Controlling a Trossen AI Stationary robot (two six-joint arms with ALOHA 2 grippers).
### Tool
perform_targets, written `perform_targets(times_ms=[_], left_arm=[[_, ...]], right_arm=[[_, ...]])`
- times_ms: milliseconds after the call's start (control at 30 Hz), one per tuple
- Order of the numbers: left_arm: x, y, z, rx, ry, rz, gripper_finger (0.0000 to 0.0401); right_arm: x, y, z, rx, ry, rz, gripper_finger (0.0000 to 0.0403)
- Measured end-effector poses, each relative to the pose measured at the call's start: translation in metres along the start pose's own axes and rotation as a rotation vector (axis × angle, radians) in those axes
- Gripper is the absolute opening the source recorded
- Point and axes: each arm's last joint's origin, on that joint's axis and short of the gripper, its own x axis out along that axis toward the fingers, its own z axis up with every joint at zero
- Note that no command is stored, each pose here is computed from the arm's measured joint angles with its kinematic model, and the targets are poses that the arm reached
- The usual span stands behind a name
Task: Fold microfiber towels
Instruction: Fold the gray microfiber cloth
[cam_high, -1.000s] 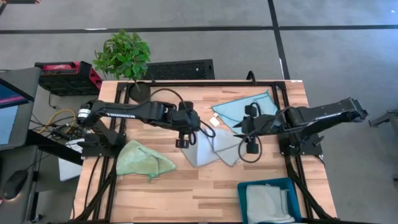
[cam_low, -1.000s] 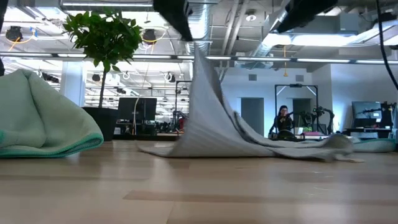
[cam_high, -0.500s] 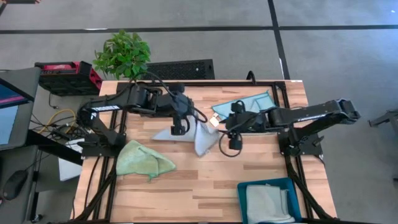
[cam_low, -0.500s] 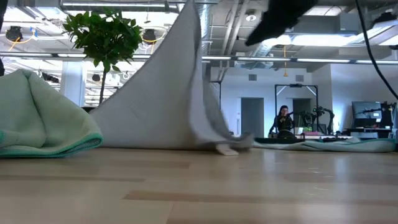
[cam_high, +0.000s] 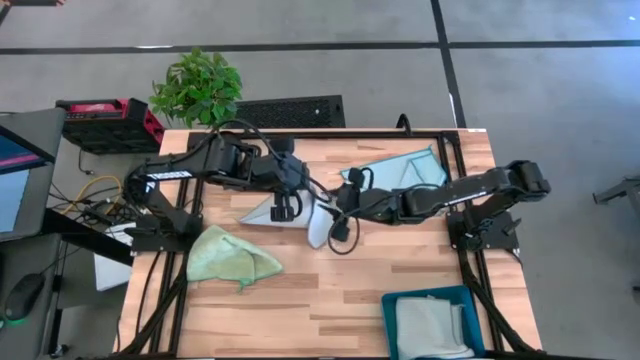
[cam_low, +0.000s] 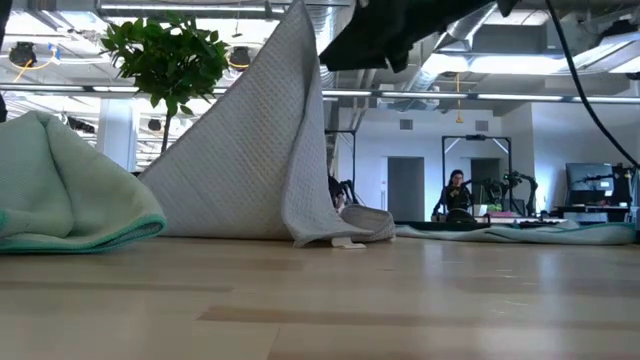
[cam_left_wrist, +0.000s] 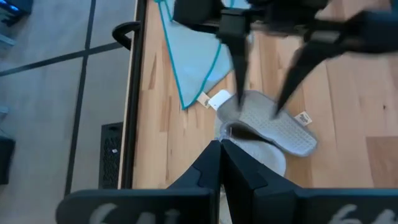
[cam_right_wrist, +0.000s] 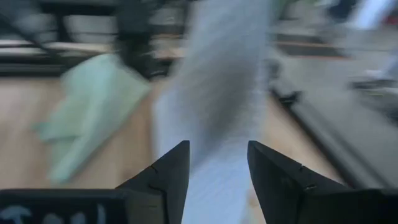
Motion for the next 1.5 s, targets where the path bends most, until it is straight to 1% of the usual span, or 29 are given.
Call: perform_targets(times_ms=[67, 133, 233, 533, 767, 867, 967, 1200, 1300, 1500], left_arm=[[-0.001, -0.002, 0.0, -0.006, -0.003, -0.003, 0.0], [-0.001, -0.004, 0.0, -0.007, -0.003, -0.007, 0.0], [-0.002, -0.005, 0.0, -0.002, 0.001, -0.011, 0.0], [-0.002, -0.005, 0.0, -0.012, 0.001, -0.011, 0.0], [-0.002, -0.005, 0.0, -0.041, -0.001, -0.01, 0.0], [-0.003, -0.006, 0.0, -0.044, -0.002, -0.013, 0.0], [-0.003, -0.008, 0.0, -0.047, -0.002, -0.016, 0.0], [-0.003, -0.008, -0.004, -0.088, 0.042, -0.005, 0.0], [-0.003, -0.007, -0.004, -0.095, 0.047, 0.014, 0.0], [-0.01, -0.004, -0.002, -0.106, 0.021, 0.024, 0.0]], right_arm=[[0.004, 0.002, -0.002, 0.001, -0.007, -0.087, 0.0181], [0.006, 0.004, -0.001, 0.011, -0.025, -0.117, 0.0179], [0.007, 0.007, 0.001, 0.026, -0.058, -0.094, 0.0178], [0.005, 0.014, 0.008, 0.064, -0.14, -0.084, 0.0175], [0.026, 0.02, -0.01, 0.045, -0.092, -0.128, 0.0168], [0.031, 0.025, -0.02, 0.03, -0.054, -0.175, 0.0165], [0.03, 0.029, -0.021, 0.025, -0.054, -0.229, 0.0163], [0.027, 0.035, -0.025, -0.007, -0.022, -0.303, 0.0156], [0.025, 0.038, -0.028, -0.019, 0.003, -0.297, 0.0152], [0.024, 0.04, -0.038, 0.047, 0.066, -0.292, 0.0144]])
